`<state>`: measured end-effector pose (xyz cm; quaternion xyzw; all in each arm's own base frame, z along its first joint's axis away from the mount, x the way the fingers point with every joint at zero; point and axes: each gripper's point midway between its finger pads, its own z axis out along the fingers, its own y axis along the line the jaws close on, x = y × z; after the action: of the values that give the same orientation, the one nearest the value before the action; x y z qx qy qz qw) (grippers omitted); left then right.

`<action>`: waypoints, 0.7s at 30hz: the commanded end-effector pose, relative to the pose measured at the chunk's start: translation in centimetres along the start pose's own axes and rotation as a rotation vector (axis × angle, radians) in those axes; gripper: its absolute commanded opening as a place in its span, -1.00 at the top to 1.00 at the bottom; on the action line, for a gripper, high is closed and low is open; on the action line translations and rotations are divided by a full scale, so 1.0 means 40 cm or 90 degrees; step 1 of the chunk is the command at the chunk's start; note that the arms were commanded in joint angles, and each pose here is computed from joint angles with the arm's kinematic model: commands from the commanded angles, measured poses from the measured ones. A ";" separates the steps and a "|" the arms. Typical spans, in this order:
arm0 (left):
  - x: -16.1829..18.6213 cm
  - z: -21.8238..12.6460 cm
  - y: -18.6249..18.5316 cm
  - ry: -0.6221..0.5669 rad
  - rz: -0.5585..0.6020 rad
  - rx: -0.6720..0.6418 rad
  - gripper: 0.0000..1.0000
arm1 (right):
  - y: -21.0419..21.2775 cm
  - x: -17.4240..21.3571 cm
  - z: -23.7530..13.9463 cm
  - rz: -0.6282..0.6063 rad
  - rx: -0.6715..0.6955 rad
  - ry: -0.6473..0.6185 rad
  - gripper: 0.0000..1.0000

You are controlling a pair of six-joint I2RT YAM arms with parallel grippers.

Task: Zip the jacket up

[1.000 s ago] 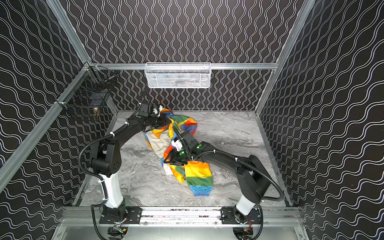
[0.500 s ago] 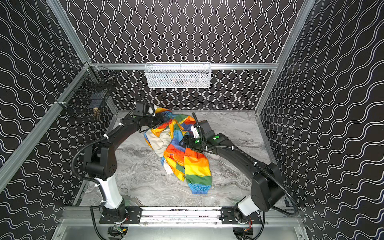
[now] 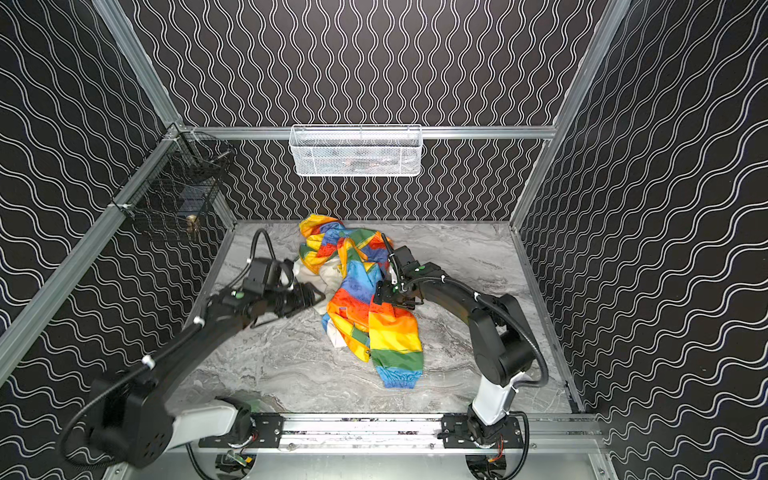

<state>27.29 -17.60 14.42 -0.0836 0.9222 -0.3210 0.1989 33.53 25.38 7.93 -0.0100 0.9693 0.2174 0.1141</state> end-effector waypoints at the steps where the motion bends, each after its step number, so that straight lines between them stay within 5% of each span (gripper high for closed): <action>1: 0.082 0.007 -0.017 0.015 -0.079 0.049 -0.34 | 0.004 -0.012 0.013 -0.006 -0.007 -0.009 -0.55; 13: 0.268 0.156 -0.114 0.083 -0.050 0.068 -0.36 | -0.004 0.006 0.037 0.024 -0.019 0.000 -0.20; 21: 0.308 0.230 -0.099 0.098 -0.045 0.037 -0.36 | -0.005 0.015 0.031 0.030 -0.028 -0.002 -0.04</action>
<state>18.72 -28.52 5.91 -0.0711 0.9308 -0.3460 0.0942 33.04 25.47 6.29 0.0077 0.9672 0.2311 0.1052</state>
